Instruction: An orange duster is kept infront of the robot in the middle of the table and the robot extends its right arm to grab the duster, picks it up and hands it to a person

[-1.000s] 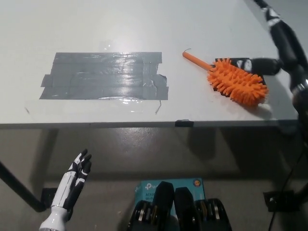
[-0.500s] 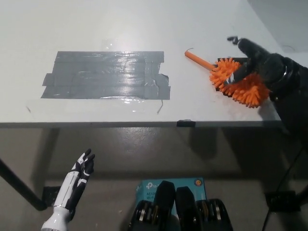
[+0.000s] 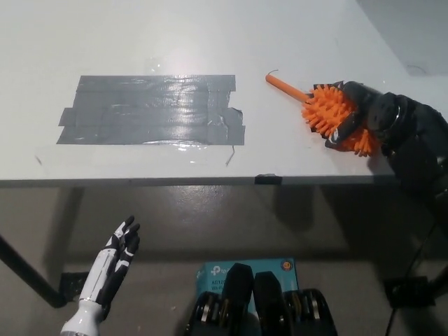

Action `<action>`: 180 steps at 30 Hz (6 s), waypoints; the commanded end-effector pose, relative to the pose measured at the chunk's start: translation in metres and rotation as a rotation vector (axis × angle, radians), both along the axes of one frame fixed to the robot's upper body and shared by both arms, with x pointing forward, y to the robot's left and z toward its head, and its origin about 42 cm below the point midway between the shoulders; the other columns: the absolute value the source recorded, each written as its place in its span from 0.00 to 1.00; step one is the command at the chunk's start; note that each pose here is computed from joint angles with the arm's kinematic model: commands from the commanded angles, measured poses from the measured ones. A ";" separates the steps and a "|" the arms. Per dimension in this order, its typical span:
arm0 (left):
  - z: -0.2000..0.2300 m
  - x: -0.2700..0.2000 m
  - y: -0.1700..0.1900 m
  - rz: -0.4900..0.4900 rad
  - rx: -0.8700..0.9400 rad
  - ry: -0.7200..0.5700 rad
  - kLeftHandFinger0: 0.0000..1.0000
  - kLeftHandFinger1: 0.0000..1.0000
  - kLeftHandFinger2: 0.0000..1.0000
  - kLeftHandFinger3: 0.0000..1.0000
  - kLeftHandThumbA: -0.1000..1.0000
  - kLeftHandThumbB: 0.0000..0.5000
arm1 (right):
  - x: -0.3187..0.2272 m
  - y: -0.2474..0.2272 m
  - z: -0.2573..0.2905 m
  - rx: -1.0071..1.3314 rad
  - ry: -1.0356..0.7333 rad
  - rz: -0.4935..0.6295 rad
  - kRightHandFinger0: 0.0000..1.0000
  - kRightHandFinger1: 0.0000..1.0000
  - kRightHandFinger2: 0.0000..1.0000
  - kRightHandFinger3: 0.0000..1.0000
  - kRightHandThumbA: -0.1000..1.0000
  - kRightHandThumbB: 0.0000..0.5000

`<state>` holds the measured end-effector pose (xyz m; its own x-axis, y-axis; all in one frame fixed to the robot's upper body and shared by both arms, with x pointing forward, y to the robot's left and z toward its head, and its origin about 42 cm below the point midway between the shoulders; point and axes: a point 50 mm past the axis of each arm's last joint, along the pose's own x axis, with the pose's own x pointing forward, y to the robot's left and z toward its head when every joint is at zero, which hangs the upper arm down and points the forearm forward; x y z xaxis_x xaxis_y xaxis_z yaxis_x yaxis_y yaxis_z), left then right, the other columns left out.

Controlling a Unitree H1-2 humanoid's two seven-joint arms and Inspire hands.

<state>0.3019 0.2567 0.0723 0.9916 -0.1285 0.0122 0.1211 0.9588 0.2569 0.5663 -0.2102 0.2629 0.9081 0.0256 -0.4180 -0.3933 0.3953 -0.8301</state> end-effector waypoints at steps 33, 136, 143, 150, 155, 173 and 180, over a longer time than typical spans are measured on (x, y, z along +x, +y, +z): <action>0.017 0.006 0.002 -0.019 -0.001 -0.068 0.89 0.97 1.00 1.00 0.92 0.33 | 0.004 0.008 -0.004 0.065 -0.153 -0.043 0.38 0.81 0.86 0.71 0.00 0.31; 0.036 0.028 0.006 -0.031 0.052 -0.142 0.82 0.87 0.91 1.00 0.90 0.22 | -0.129 0.008 0.022 1.794 -0.132 0.468 1.00 1.00 1.00 1.00 0.91 1.00; 0.032 0.029 0.007 -0.026 0.057 -0.116 0.82 0.87 0.90 1.00 0.89 0.21 | -0.232 -0.031 0.020 1.500 -0.503 0.436 1.00 1.00 1.00 1.00 0.95 0.92; 0.025 0.023 0.007 -0.028 0.039 -0.103 0.84 0.91 0.94 1.00 0.88 0.22 | -0.261 -0.049 -0.030 1.198 -0.619 0.288 1.00 1.00 1.00 1.00 0.93 0.73; 0.022 0.021 0.005 -0.031 0.029 -0.097 0.89 0.98 1.00 1.00 0.92 0.24 | -0.263 -0.048 -0.060 1.091 -0.614 0.224 1.00 1.00 1.00 1.00 0.93 0.62; 0.025 0.024 0.003 -0.051 0.030 -0.126 1.00 1.00 1.00 1.00 1.00 0.39 | -0.239 -0.039 -0.136 0.849 -0.478 0.101 1.00 1.00 1.00 1.00 0.88 0.57; 0.024 0.023 0.003 -0.047 0.021 -0.126 1.00 1.00 1.00 1.00 1.00 0.40 | -0.238 -0.039 -0.137 0.820 -0.474 0.115 1.00 1.00 1.00 1.00 0.89 0.58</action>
